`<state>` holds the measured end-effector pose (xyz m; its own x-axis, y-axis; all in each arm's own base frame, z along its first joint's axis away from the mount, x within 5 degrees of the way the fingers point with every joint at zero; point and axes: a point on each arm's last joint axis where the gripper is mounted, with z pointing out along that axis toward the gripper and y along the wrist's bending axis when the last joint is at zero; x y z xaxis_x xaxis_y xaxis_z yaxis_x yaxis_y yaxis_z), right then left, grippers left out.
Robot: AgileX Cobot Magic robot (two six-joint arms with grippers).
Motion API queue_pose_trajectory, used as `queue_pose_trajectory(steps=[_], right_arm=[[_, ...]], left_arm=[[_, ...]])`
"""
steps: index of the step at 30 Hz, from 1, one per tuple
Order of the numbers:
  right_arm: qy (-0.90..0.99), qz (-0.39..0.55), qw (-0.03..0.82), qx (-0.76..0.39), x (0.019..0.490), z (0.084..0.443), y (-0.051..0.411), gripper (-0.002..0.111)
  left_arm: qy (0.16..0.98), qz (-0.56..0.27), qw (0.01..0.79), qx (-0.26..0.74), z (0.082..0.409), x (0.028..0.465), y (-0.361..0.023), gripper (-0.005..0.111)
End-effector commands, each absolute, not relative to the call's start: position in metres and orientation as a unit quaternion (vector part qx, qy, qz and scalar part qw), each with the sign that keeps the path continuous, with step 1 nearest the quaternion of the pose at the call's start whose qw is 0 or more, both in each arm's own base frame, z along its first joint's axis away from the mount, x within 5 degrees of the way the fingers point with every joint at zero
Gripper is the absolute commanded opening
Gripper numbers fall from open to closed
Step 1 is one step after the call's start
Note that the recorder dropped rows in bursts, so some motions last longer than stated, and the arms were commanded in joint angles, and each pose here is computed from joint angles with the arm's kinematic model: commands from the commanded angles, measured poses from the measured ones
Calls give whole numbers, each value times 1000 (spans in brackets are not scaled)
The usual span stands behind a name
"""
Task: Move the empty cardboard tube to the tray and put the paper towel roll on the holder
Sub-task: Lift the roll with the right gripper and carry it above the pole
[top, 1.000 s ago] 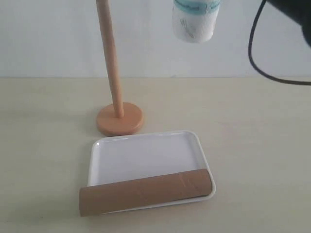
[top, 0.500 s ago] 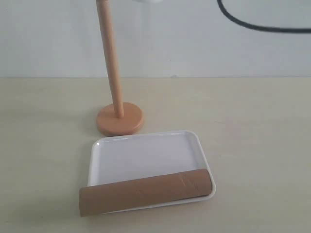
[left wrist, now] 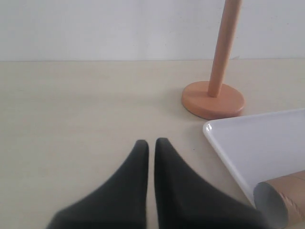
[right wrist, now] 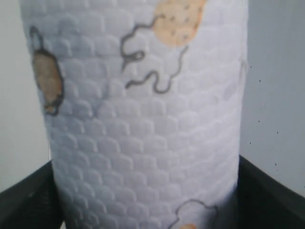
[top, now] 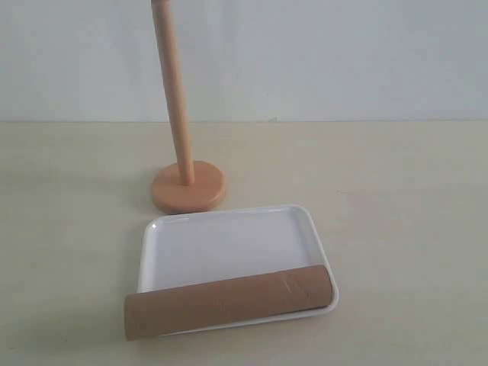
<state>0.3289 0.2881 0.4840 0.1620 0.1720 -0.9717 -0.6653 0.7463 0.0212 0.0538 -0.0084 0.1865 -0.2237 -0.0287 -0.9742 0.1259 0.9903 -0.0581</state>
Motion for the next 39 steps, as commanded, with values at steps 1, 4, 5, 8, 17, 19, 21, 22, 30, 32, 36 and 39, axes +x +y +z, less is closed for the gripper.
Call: queue_pose_trajectory(steps=[1, 4, 5, 8, 17, 19, 21, 22, 30, 32, 36, 39], right_arm=[[570, 278, 742, -217, 339, 484, 296, 2], [567, 264, 745, -230, 345, 476, 302, 1], [568, 258, 745, -235, 347, 472, 304, 0], [569, 248, 744, -245, 352, 463, 309, 0], [537, 246, 766, -253, 355, 460, 314, 0], [545, 248, 761, -251, 356, 459, 314, 0], [556, 245, 753, -252, 357, 456, 314, 0], [561, 243, 750, -252, 357, 455, 314, 0], [581, 238, 736, -254, 359, 450, 315, 0], [591, 237, 728, -256, 364, 440, 318, 0], [598, 246, 714, -270, 369, 412, 341, 0], [586, 250, 718, -280, 371, 399, 353, 0]], left_arm=[[780, -68, 622, 23, 185, 54, -8, 4], [780, -68, 622, 23, 185, 54, -8, 4], [780, -68, 622, 23, 185, 54, -8, 4], [780, -68, 622, 23, 185, 54, -8, 4], [780, -68, 622, 23, 185, 54, -8, 4], [780, -68, 622, 23, 185, 54, -8, 4], [780, -68, 622, 23, 185, 54, -8, 4], [780, -68, 622, 23, 185, 54, -8, 4], [780, -68, 622, 23, 185, 54, -8, 4], [780, -68, 622, 23, 185, 54, -8, 4], [780, -68, 622, 23, 185, 54, -8, 4], [780, -68, 622, 23, 185, 54, -8, 4]])
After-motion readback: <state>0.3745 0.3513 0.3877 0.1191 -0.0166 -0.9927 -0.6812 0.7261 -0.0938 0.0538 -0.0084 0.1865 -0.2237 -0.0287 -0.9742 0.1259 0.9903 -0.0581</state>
